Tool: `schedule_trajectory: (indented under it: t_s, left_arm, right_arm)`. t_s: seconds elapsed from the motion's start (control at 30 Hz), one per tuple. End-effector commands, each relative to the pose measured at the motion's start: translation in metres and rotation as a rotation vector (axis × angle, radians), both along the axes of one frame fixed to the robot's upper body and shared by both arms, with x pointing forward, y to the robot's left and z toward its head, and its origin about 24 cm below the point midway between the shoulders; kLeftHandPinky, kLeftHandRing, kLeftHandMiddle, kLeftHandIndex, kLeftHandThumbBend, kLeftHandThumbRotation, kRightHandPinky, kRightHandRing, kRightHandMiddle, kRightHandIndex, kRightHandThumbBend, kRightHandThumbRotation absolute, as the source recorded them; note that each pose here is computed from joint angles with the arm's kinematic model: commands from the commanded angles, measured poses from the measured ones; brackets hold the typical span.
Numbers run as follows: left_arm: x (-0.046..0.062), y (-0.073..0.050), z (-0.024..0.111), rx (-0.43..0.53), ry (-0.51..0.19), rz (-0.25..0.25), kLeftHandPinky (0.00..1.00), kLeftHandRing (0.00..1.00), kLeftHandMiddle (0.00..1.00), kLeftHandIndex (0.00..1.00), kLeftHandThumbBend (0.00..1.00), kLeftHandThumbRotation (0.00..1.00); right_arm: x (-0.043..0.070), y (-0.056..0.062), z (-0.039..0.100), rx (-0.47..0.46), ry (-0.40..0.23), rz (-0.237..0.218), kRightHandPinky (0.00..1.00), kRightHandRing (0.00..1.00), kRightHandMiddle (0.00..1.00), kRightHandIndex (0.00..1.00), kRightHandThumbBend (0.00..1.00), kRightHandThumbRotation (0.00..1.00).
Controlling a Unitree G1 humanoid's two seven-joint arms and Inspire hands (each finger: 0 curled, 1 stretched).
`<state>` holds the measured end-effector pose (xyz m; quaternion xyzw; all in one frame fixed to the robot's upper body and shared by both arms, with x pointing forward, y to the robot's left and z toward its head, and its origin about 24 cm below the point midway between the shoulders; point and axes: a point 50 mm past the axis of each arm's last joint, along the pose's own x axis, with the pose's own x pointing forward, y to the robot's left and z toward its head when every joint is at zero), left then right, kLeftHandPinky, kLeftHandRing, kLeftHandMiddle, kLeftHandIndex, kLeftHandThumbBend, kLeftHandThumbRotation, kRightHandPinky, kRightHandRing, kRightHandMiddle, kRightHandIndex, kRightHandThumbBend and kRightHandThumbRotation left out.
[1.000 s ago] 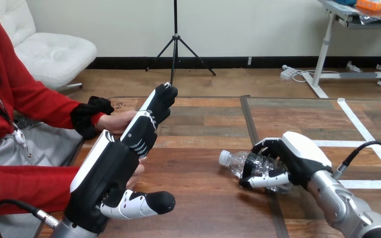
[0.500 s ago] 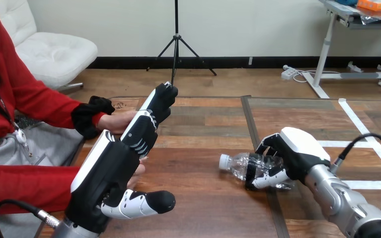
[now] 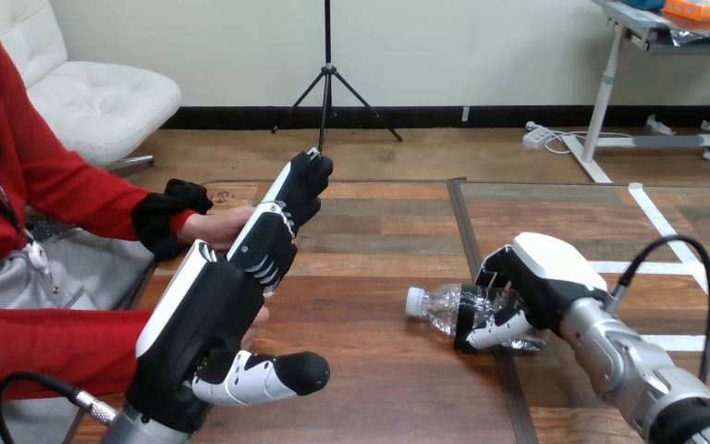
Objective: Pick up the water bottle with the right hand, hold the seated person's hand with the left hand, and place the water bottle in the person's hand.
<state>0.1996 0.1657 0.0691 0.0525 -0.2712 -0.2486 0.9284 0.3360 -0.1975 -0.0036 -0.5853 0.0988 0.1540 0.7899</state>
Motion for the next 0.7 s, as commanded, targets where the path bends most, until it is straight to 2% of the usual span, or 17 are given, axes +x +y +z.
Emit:
schedule_trajectory:
  t_s: [0.0, 0.1, 0.2, 0.33, 0.67]
  left_arm:
    - [0.009, -0.003, 0.014, -0.011, -0.081, -0.004, 1.00, 1.00, 1.00, 1.00, 1.00, 0.67]
    - [0.009, -0.003, 0.013, -0.011, -0.086, -0.002, 1.00, 1.00, 1.00, 1.00, 1.00, 0.67]
    - [0.009, -0.003, 0.013, -0.003, -0.086, -0.005, 1.00, 1.00, 1.00, 1.00, 1.00, 0.67]
    - [0.008, -0.002, 0.014, -0.011, -0.081, -0.003, 1.00, 1.00, 1.00, 1.00, 1.00, 0.67]
    - [0.008, 0.000, 0.014, -0.009, -0.080, 0.007, 1.00, 1.00, 1.00, 1.00, 1.00, 0.67]
  right_arm:
    - [-0.023, -0.003, -0.035, -0.144, 0.212, 0.010, 0.44, 0.53, 0.57, 0.46, 0.91, 0.07]
    - [-0.022, -0.003, -0.032, -0.088, 0.186, -0.016, 0.42, 0.51, 0.56, 0.47, 0.90, 0.04]
    - [-0.022, -0.004, -0.030, -0.093, 0.146, 0.012, 0.41, 0.49, 0.54, 0.48, 0.90, 0.02]
    - [-0.020, -0.005, -0.027, -0.031, 0.133, -0.037, 0.40, 0.47, 0.52, 0.49, 0.89, 0.01]
    - [-0.019, -0.009, -0.020, 0.125, 0.075, -0.089, 0.40, 0.48, 0.52, 0.47, 0.88, 0.00]
